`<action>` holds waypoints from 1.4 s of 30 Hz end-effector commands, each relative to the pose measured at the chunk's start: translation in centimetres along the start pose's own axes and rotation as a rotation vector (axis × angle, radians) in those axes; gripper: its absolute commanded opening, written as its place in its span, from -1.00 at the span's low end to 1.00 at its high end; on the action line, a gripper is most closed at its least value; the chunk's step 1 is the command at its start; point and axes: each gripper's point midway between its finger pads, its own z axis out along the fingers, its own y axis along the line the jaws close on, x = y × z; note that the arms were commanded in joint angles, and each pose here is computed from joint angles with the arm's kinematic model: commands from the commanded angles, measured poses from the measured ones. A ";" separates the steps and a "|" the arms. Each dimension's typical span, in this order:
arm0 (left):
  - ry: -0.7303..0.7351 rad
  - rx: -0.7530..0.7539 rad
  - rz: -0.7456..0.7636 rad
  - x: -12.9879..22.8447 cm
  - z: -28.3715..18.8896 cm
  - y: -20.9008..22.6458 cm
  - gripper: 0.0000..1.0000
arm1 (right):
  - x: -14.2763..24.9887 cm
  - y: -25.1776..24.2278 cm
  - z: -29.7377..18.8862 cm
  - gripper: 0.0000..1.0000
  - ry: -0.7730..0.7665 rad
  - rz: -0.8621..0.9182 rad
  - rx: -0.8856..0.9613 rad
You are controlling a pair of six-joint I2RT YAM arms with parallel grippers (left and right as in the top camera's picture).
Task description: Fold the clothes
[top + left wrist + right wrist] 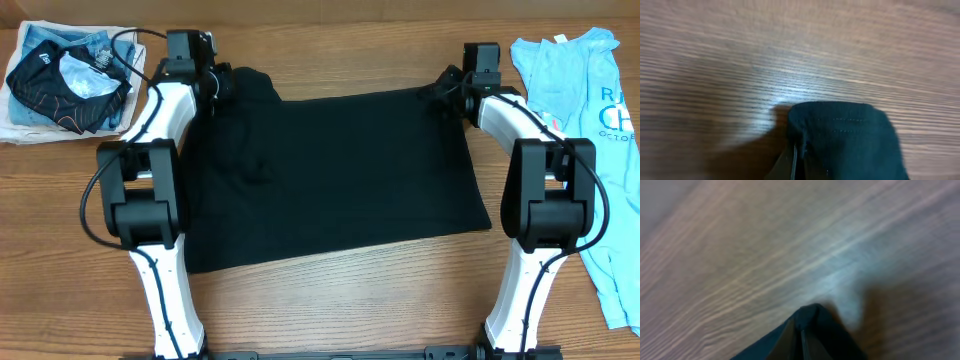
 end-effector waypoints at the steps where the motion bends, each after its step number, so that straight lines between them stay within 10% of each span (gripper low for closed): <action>1: -0.107 -0.021 0.003 -4.4 -5.3 -0.6 -0.92 | -3.4 0.5 -2.6 -0.92 -0.067 0.068 -0.010; 42: 0.425 -0.391 -0.130 8.0 -15.6 4.7 -0.92 | -0.5 -2.9 -13.8 -0.87 0.144 0.122 0.175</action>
